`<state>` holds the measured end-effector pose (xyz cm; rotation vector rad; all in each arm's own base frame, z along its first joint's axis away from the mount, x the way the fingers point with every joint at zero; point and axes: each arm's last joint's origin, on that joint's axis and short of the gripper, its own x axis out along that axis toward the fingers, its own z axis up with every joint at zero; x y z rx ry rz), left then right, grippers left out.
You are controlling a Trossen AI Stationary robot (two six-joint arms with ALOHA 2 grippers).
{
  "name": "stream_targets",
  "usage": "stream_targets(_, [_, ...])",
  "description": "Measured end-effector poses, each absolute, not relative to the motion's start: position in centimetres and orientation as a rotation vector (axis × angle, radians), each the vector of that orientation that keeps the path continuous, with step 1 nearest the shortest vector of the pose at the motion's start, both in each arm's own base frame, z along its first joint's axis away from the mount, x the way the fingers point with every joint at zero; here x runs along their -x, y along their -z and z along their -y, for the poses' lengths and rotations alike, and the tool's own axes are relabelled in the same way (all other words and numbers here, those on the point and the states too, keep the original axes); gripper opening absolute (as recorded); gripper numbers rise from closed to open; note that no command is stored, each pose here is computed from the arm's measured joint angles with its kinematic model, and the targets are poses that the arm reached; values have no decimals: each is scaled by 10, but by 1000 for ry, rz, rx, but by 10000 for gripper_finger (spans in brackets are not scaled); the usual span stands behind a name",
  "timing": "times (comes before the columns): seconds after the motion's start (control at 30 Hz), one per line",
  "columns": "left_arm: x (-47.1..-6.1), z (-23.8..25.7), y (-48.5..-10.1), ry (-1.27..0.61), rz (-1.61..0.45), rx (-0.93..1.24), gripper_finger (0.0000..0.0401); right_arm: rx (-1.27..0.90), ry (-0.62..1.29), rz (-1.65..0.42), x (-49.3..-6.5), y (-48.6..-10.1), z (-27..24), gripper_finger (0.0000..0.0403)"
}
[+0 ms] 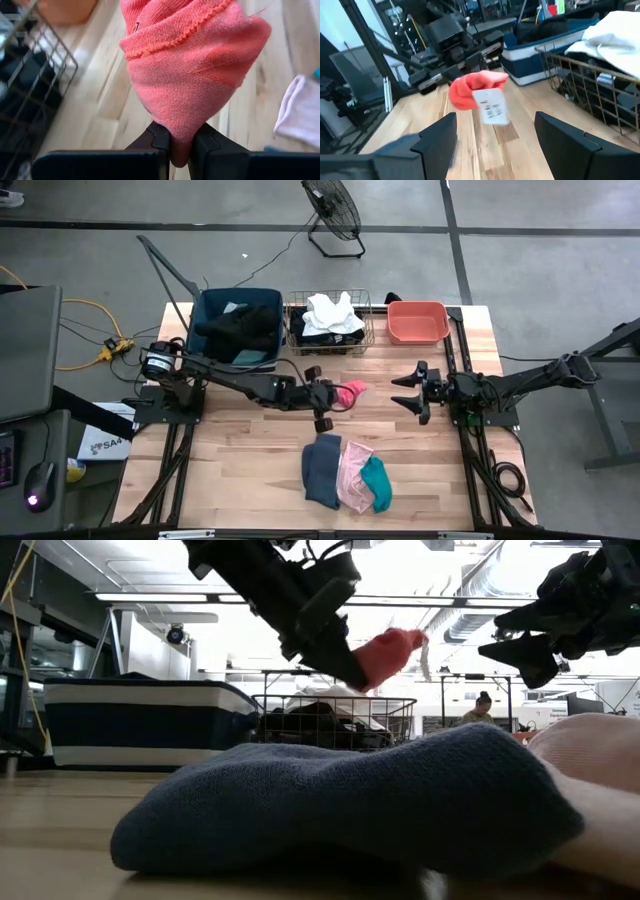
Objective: Pick & Place Cloths
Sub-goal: Put the orange sock into the orange bin
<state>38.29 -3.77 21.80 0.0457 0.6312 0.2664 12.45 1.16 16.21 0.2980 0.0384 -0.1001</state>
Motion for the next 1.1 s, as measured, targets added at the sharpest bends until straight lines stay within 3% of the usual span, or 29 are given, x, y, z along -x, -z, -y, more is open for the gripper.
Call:
stream_targets(0.4, [-385, 38, -222, -249, -593, -68, 23, -307, 41, 117, -124, -178, -13, 260])
stream_targets(0.73, [-385, 38, -222, -247, -591, -67, 23, -287, 57, 93, -130, -174, -13, 260])
stream_targets(1.1, [-386, 39, -222, -222, -593, -59, 23, 186, 58, -9, -172, -190, -27, 260])
